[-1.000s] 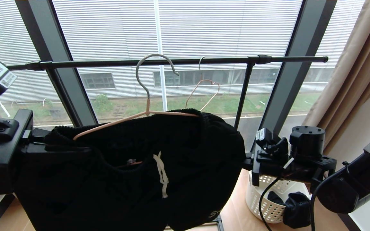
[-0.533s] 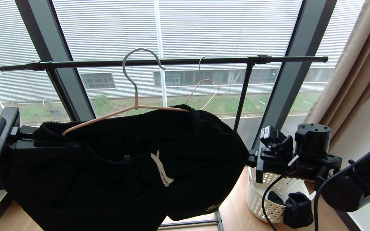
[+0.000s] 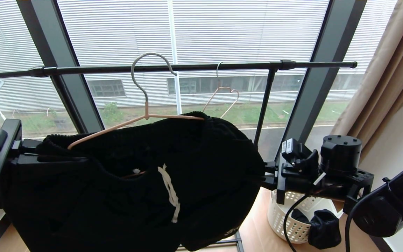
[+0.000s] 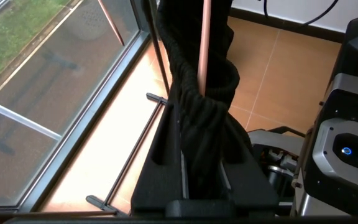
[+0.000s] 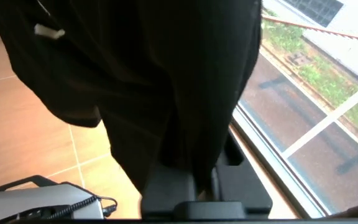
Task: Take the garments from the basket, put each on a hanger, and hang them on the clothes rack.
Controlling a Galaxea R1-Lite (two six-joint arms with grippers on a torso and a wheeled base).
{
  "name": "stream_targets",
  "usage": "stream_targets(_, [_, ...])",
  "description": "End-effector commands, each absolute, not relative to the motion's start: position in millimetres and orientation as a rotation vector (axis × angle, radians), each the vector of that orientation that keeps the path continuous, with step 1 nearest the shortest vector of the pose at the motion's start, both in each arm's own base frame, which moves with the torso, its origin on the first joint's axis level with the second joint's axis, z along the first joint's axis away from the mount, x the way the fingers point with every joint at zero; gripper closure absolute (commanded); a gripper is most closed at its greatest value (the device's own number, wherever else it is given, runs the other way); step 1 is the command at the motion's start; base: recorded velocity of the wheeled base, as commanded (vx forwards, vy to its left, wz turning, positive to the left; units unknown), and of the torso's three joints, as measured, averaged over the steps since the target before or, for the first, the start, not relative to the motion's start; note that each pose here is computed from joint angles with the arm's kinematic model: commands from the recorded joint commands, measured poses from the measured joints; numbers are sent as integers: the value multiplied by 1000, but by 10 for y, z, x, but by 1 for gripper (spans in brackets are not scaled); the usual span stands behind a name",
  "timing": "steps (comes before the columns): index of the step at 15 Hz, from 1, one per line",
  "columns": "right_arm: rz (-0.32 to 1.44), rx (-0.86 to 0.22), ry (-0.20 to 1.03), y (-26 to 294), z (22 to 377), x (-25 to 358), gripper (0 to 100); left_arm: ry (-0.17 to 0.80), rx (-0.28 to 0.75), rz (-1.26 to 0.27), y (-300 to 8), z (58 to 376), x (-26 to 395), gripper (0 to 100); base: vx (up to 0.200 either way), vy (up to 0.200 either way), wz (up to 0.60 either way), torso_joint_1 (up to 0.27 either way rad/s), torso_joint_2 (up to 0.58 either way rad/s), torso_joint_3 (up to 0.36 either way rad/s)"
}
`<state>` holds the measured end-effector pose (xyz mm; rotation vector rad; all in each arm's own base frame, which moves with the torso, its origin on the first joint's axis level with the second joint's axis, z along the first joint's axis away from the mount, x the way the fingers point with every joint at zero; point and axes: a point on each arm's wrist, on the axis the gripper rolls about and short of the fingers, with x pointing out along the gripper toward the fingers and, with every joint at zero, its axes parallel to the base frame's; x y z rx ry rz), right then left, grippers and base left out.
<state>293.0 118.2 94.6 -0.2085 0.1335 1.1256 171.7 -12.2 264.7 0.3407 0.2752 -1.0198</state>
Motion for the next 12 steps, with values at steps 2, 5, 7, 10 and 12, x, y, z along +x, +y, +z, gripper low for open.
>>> stream_targets(2, [1130,-230,110,1188,975,2915,0,283,330,-1015,-118,2646,1732,100,0,0,0,0,0,0])
stream_targets(5, [1097,-243,75,1156,1089,2921,0,302,304,-946,6,2611,1858,100,0,0,0,0,0,0])
stream_targets(7, [1034,-256,64,1131,1148,2938,0,317,289,-905,100,2571,1950,100,0,0,0,0,0,0])
stream_targets(10, [977,-257,60,1136,1191,2982,0,346,271,-883,155,2502,1989,100,0,0,0,0,0,0])
stream_targets(12, [919,-239,70,1145,1222,3012,0,385,260,-882,145,2401,1987,100,0,0,0,0,0,0])
